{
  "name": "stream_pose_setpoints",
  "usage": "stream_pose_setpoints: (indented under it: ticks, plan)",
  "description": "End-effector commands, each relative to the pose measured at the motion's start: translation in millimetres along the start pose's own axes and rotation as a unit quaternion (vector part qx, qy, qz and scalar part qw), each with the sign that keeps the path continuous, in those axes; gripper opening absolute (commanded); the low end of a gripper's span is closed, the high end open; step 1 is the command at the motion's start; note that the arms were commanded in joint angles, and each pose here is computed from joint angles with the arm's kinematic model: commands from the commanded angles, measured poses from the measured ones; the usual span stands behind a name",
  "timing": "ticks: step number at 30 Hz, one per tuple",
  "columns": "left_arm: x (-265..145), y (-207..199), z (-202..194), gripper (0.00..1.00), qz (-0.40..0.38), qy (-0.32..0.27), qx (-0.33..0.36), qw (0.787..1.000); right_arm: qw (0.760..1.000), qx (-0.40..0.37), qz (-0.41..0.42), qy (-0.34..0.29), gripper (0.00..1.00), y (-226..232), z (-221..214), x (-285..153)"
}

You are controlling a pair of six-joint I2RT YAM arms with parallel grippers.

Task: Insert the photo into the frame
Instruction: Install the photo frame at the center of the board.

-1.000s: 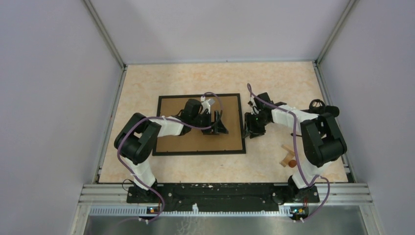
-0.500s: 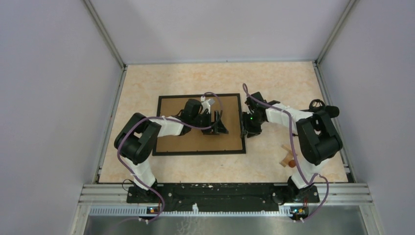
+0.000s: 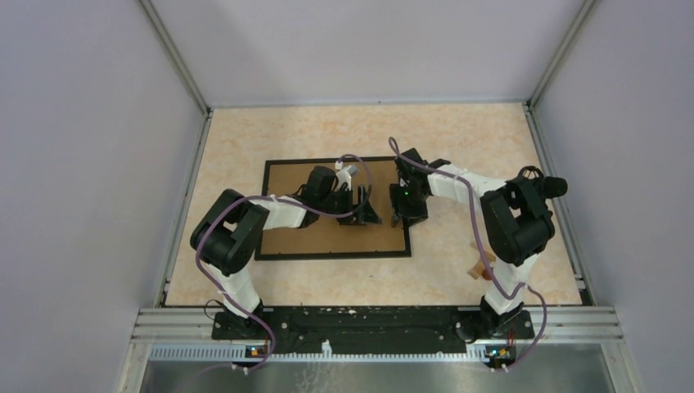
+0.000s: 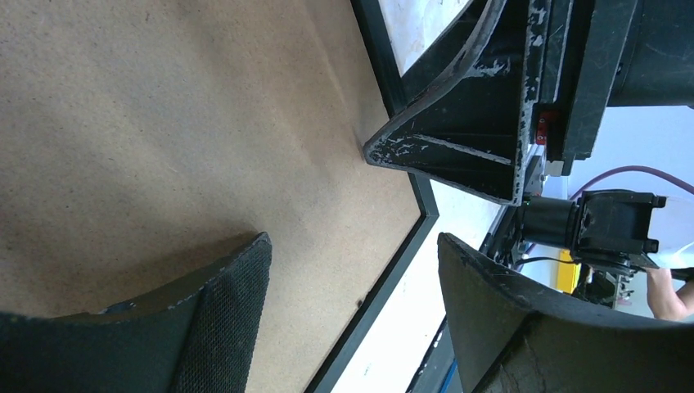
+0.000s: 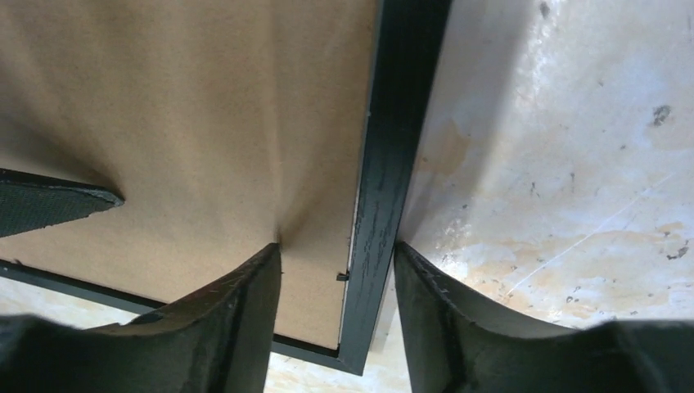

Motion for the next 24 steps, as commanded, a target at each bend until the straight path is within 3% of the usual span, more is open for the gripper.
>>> stream_pose_setpoints:
  ticks: [1,5,9,18,24]
  plan:
    - [-5.5,12.3,-3.4,0.80,0.023,-0.019,0.022,0.999,0.997,-0.050,-0.036,-0.034,0.57,-9.1,13.6,-11.4]
    - [-13.3,-10.9,8.9,0.81,0.000,-0.046,0.050,0.998,0.995,-0.028,-0.030,-0.088,0.58,-32.0,43.6,-51.0]
    - [-9.4,-35.2,31.0,0.81,-0.030,-0.067,0.060,0.996,0.994,-0.009,-0.025,-0.104,0.54,-46.1,60.2,-60.3]
    - [25.8,-41.5,85.3,0.80,-0.020,-0.102,0.060,0.993,0.993,-0.006,-0.027,-0.116,0.42,-54.9,101.1,-44.6]
    - [42.0,-18.0,91.9,0.80,0.010,-0.099,0.057,0.993,0.994,-0.006,-0.003,-0.106,0.39,-52.0,117.8,-27.6]
Point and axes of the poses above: each gripper's point midway between its finger pads, its own x axis out along the fingers, its own y axis along the line the jaws close on, z = x × y, the point moved 6 cm from there along -x, back along the fingers, and after that the axes turned 13 degrees about -x, right-handed, at the moved point
